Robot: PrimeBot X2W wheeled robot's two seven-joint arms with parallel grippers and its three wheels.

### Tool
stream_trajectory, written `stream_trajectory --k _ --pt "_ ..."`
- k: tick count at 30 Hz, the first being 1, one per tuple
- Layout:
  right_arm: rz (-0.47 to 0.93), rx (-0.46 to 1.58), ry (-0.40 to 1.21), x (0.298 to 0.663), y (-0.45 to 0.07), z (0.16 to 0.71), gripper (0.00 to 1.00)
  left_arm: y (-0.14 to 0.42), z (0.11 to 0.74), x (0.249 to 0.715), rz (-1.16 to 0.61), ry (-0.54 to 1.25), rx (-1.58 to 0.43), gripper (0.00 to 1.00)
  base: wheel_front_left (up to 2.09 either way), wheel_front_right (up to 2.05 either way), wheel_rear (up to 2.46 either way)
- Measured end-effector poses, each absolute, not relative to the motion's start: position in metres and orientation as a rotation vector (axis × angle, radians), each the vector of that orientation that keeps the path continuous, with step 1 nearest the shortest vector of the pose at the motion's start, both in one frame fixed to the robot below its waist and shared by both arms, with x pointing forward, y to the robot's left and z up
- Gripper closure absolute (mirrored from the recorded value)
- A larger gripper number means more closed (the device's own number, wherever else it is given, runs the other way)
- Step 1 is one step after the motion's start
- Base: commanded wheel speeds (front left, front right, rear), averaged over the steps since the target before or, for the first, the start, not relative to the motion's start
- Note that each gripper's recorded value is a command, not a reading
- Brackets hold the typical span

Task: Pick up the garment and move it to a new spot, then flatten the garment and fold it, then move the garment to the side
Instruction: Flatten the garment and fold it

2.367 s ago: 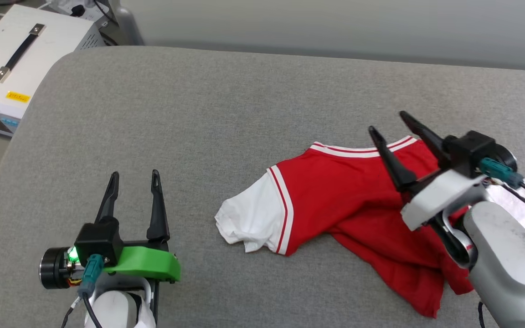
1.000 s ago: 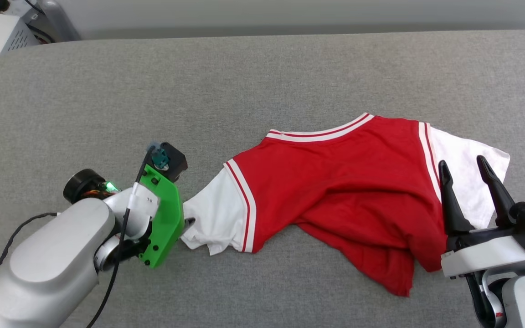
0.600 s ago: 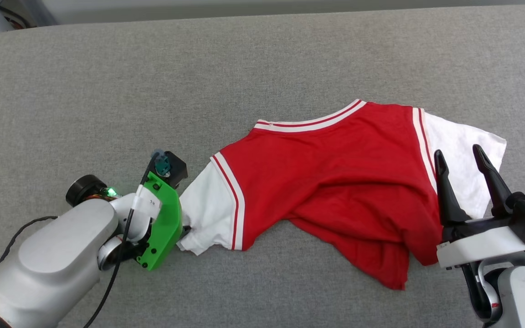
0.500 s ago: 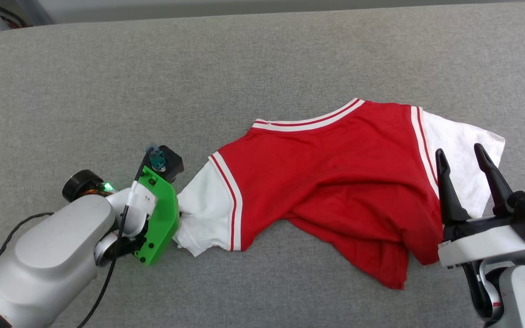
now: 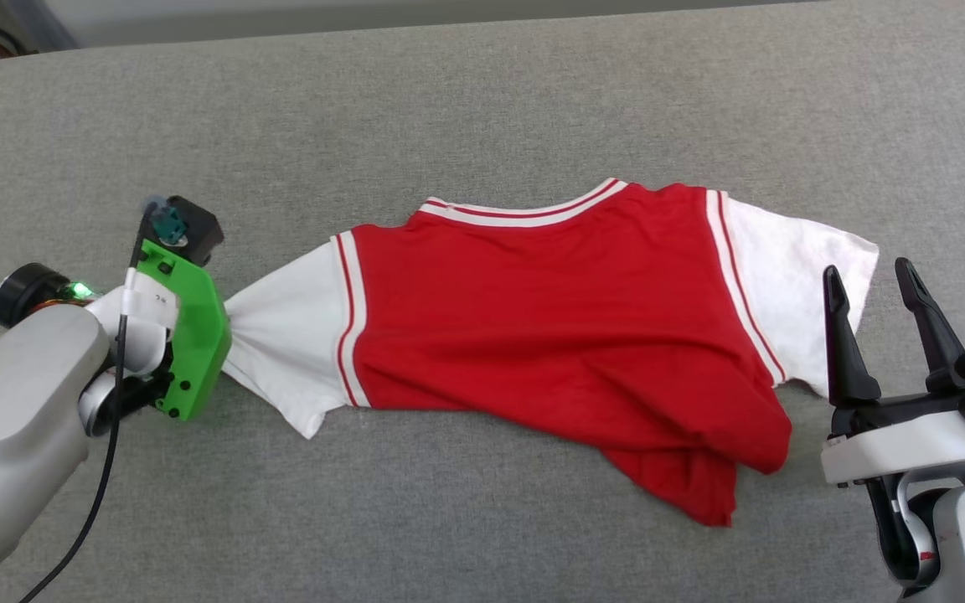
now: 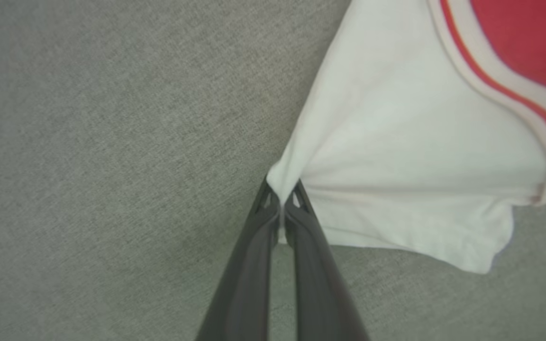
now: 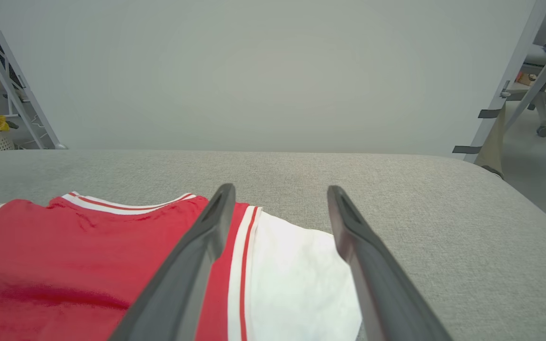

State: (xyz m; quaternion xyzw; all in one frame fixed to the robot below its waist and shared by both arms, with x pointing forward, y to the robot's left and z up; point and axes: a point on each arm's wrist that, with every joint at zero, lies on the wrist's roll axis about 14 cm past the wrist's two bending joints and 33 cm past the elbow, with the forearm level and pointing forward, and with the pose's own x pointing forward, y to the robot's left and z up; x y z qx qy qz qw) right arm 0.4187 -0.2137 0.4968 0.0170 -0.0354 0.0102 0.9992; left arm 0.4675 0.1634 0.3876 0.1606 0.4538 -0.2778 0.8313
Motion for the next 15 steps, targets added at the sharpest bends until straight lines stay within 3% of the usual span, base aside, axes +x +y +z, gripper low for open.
stream_trajectory --k 9,10,12,13,15 --pt "-0.030 0.021 -0.052 0.414 -0.230 0.491 0.00 0.180 0.368 0.484 -0.496 0.953 0.328 1.00 0.00 0.00 0.00" --pt "-0.032 0.020 -0.051 0.414 -0.231 0.491 0.00 0.180 0.367 0.485 -0.492 0.943 0.320 0.95 0.00 0.00 0.00" --pt "-0.035 0.019 -0.050 0.414 -0.232 0.491 0.00 0.177 0.369 0.488 -0.487 0.914 0.303 0.26 0.00 0.00 0.00" --pt "-0.035 0.018 -0.053 0.414 -0.233 0.492 0.00 0.175 0.371 0.489 -0.487 0.889 0.296 0.00 0.00 0.00 0.00" --pt "-0.041 0.010 -0.071 0.414 -0.236 0.499 0.00 0.168 0.382 0.496 -0.473 0.788 0.269 0.00 0.00 0.00 0.00"
